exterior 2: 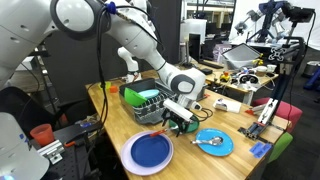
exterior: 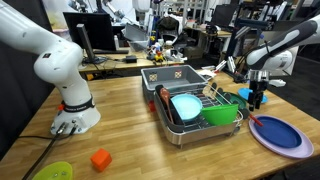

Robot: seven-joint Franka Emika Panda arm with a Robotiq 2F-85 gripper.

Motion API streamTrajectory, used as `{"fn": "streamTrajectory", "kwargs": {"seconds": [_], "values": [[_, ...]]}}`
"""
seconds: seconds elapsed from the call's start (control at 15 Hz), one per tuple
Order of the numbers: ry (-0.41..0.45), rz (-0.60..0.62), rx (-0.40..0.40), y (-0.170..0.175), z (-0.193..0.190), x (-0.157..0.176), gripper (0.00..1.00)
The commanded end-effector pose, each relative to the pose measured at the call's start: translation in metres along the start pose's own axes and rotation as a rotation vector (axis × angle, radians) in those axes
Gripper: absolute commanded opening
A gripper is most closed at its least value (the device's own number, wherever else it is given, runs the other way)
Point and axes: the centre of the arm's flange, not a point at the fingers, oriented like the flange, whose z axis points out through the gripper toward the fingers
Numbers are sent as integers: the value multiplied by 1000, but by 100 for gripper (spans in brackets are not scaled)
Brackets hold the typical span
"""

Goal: Pick the knife and put it on the blue cup

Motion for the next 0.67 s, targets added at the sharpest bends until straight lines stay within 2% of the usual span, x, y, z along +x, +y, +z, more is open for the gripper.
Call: {"fn": "streamTrajectory", "kwargs": {"seconds": [0.0, 0.4, 0.6], "values": [[-56, -12, 33, 4, 1, -2, 100], [-113, -66, 44, -16, 6, -2, 100], [-121, -80, 24, -23, 10, 5, 100]]}}
